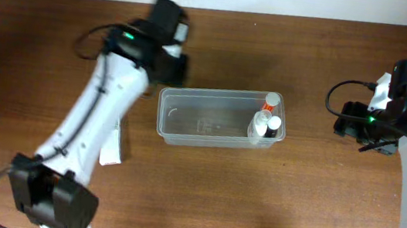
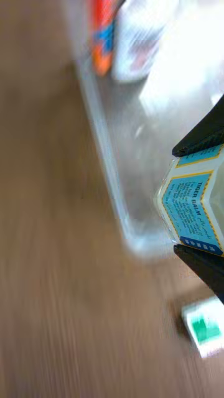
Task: Pack container
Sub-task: 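Grasp the gold-lidded jar with the left gripper, then place the gold-lidded jar in the container center and release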
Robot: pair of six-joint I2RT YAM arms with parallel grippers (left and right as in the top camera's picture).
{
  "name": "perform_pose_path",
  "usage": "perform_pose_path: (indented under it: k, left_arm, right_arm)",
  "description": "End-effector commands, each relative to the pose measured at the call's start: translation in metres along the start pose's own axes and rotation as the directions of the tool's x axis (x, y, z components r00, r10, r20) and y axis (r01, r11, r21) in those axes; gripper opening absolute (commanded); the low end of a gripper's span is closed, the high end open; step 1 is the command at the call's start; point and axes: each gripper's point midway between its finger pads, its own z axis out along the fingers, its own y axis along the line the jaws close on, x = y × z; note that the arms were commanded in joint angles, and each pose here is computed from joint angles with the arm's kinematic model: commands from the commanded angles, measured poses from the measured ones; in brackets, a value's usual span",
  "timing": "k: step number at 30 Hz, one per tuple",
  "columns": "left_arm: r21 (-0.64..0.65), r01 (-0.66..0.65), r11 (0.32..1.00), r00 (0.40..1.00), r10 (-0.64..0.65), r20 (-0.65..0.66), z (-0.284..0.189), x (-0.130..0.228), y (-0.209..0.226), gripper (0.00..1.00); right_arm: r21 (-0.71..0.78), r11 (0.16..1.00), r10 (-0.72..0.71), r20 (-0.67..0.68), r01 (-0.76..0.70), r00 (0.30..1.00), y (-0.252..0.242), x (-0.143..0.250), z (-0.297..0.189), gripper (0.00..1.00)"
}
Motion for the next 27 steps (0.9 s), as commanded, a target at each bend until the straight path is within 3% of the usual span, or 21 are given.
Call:
perform_pose_path:
  k: [1,6,11,22,27]
  left_arm:
    - [0.030,-0.101,0.994,0.994,0.103,-0.048,0.006,0.019,-0.041,0.12]
    - [0.047,-0.301,0.953,0.950,0.304,-0.078,0.022,0.034,-0.073,0.07]
    - [0.085,-0.480,0.873,0.869,0.486,-0.093,0.052,0.045,-0.102,0.02]
    - [0.163,-0.455,0.875,0.839,0.483,-0.253,0.130,0.085,-0.118,0.02]
    - [0.164,-0.458,0.874,0.838,0.486,-0.247,0.147,0.085,-0.121,0.02]
  right_arm:
    - [-0.001,1.000,0.003,-0.002,-0.003,1.000,-0.001,0.000,0.000,0.72]
    - [-0.001,1.000,0.003,-0.001,-0.003,1.000,-0.001,0.000,0.000,0.72]
    - [-0.001,1.000,0.003,-0.002,-0.003,1.000,-0.001,0.000,0.000,0.72]
    - [-0.001,1.000,0.002,0.002,-0.002,1.000,-0.001,-0.001,0.000,0.71]
    - [-0.001,1.000,0.003,0.002,-0.003,1.000,-0.001,-0.001,0.000,0.72]
